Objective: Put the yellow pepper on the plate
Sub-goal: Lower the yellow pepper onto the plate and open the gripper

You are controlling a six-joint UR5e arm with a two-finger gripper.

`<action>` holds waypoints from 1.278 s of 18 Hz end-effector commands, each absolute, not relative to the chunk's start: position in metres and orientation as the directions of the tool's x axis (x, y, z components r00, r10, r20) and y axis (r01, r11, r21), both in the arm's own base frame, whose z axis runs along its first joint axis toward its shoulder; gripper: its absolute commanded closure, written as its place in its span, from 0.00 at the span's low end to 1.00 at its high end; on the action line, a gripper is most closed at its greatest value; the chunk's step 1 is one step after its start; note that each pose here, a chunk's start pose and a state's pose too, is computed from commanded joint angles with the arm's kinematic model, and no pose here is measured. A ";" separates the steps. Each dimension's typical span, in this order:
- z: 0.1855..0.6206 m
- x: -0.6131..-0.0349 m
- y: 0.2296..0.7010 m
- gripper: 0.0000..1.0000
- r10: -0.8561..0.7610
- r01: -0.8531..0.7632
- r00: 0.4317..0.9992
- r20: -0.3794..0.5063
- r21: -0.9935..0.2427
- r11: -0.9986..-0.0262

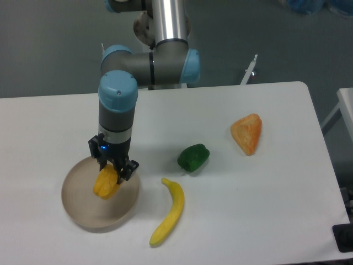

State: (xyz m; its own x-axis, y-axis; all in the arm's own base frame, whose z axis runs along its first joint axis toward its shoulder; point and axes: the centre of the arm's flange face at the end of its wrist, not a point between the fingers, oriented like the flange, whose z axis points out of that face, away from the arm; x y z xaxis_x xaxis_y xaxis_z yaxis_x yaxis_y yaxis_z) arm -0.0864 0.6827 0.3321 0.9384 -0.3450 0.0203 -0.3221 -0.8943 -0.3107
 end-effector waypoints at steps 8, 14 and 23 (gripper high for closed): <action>0.305 -0.073 0.688 0.51 -0.388 -0.363 0.921 0.037 -0.280 -0.889; 0.289 -0.068 0.690 0.49 -0.388 -0.362 0.920 0.055 -0.261 -0.895; 0.271 -0.070 0.693 0.47 -0.386 -0.360 0.919 0.072 -0.240 -0.901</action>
